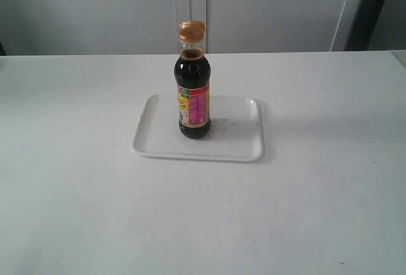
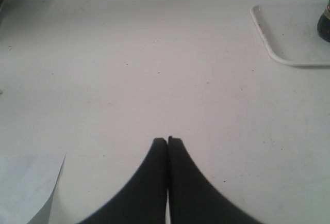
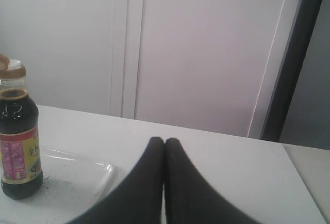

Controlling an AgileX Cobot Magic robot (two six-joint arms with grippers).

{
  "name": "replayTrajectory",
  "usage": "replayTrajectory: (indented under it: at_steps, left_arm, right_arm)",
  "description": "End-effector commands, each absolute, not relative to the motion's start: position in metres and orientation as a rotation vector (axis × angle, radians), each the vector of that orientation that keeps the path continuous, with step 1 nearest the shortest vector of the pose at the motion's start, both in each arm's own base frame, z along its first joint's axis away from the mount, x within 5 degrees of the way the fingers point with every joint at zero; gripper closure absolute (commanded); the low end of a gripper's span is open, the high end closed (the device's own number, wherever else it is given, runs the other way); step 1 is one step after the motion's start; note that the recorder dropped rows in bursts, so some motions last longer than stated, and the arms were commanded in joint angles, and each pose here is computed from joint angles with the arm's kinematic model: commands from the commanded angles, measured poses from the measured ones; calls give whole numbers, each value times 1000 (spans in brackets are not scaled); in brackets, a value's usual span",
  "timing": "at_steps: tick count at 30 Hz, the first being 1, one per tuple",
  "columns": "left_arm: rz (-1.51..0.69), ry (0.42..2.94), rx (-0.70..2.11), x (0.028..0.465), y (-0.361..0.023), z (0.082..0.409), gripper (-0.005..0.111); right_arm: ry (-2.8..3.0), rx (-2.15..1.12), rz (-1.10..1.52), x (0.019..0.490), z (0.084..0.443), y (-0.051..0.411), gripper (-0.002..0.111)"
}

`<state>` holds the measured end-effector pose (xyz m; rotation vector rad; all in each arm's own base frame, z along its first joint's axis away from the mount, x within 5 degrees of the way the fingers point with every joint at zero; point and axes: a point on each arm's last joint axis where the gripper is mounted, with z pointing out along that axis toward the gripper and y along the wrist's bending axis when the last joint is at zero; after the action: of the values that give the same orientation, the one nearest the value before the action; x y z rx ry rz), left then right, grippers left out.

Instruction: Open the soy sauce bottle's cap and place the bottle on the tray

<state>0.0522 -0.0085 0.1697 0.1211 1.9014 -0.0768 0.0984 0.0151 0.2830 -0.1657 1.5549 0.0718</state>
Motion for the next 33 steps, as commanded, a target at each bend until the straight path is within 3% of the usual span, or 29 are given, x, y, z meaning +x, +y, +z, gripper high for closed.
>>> replayTrajectory:
  at_steps: [1,19,33]
  left_arm:
    - [-86,1898,111,52,-9,169,107]
    - [-84,1897,112,52,-9,169,107]
    - [-84,1894,112,52,-9,169,107]
  right_arm:
    - [1571,-146,86,98,279,15,108]
    - [1539,-120,114,53,229,8,108]
    - [1674,-126,119,53,205,9,108]
